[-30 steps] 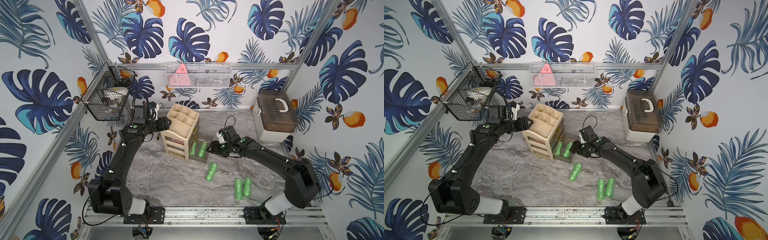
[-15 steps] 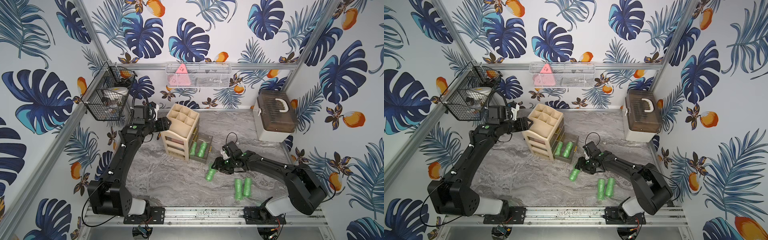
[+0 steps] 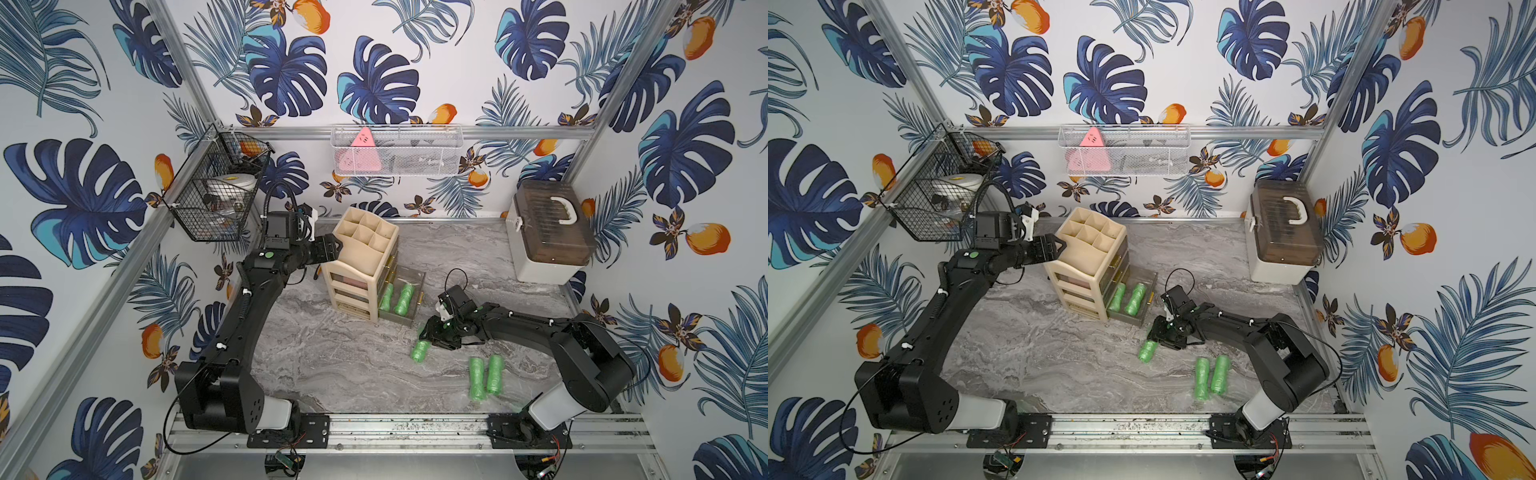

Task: Sort the rolls of trash bags by color and place them into the drawer
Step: Pick up the roll of trash bags from the center of the board.

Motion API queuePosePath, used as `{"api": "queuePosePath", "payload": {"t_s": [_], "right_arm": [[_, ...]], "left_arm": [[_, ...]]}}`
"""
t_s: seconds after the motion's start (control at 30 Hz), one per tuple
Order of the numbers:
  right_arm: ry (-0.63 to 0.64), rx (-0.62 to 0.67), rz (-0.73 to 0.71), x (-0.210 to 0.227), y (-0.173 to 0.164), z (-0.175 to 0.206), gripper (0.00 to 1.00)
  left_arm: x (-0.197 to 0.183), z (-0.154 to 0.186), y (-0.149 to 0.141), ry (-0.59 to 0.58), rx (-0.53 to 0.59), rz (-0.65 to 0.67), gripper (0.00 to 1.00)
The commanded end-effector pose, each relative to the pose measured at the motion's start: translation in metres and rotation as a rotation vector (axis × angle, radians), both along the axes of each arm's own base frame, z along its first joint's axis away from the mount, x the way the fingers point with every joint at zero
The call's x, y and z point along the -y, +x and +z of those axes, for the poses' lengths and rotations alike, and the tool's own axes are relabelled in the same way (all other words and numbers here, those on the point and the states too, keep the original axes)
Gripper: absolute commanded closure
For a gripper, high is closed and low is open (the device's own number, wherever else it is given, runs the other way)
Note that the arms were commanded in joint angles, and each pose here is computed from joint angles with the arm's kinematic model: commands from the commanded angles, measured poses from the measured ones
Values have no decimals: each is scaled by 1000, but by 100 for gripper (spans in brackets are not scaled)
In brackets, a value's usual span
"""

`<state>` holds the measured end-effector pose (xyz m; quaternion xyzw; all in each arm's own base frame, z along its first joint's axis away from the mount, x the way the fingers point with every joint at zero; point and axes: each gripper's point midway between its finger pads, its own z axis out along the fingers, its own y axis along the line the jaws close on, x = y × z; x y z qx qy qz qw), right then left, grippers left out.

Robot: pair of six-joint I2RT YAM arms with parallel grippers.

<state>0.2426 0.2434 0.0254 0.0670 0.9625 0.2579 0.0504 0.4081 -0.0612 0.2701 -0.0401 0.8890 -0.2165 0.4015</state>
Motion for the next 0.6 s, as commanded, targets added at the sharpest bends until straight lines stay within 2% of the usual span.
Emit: {"api": "queuePosePath", "payload": {"t_s": [0.0,0.2,0.33,0.57], "right_arm": [[6,15,-3,-3,5,-1,57],[5,27,-7,-2,7,7,80],[5,64,-2,3,9,31,84],[15,173,-4,7,25,83,83]], "left_arm": [[-2,-3,-2,10,-10,3,27],[-1,-3,-2,9,-13,0,27],[-1,-3,-2,6,-11,0,27],[-1,-2,-3,9,-9,0,27]]}}
